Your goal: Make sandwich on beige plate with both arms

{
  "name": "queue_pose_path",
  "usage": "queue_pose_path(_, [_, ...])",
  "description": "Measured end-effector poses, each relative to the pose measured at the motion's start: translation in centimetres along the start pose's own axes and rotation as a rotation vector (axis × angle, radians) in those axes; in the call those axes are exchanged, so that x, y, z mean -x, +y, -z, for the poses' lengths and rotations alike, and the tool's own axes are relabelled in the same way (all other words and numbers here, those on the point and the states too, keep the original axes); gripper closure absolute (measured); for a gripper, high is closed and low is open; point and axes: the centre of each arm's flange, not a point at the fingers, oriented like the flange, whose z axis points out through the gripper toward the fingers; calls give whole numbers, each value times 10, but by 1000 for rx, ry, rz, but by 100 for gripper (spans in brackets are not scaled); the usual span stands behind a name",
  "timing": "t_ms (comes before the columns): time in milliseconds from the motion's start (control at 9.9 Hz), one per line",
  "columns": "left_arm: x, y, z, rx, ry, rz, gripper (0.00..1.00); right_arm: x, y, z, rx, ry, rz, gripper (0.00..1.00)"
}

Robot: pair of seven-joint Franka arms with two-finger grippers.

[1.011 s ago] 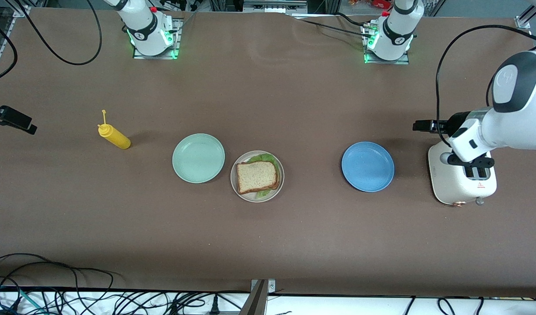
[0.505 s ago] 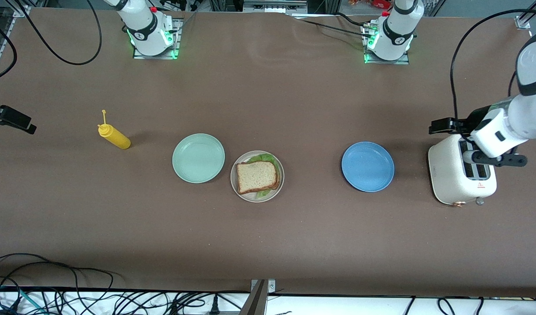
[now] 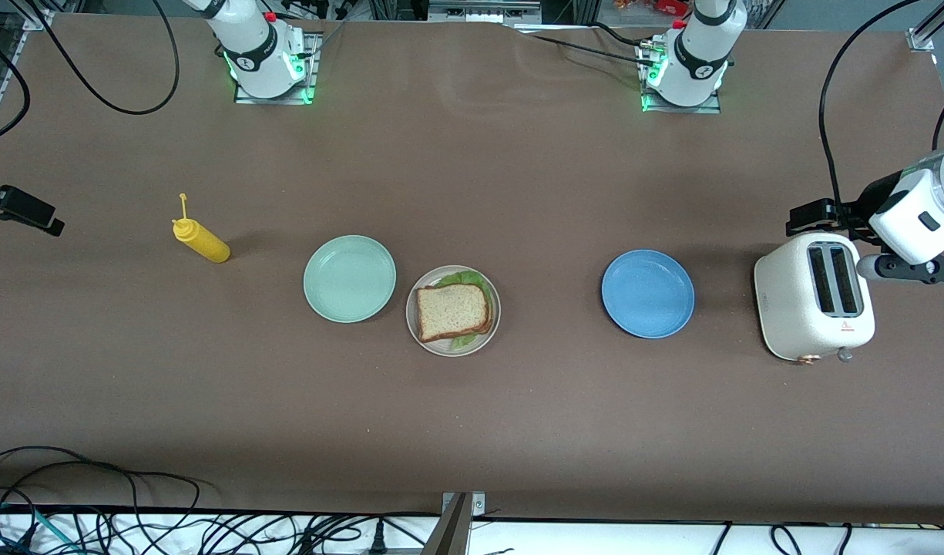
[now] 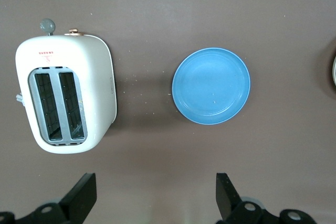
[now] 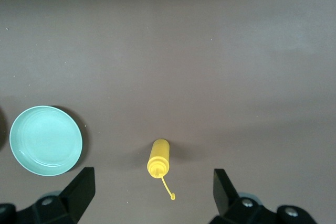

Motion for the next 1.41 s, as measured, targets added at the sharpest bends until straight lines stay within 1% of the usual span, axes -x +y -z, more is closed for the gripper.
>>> queue_pose_path(808, [0, -1, 0, 0, 0, 1, 0, 0, 0, 0, 0, -1, 0, 0])
queue_pose_path(1213, [0, 0, 0, 0, -1, 1, 0, 4, 3, 11, -4, 19, -4, 0])
queue_pose_path(1415, [0, 0, 0, 0, -1, 1, 0, 4, 4, 12, -4, 19, -6, 0])
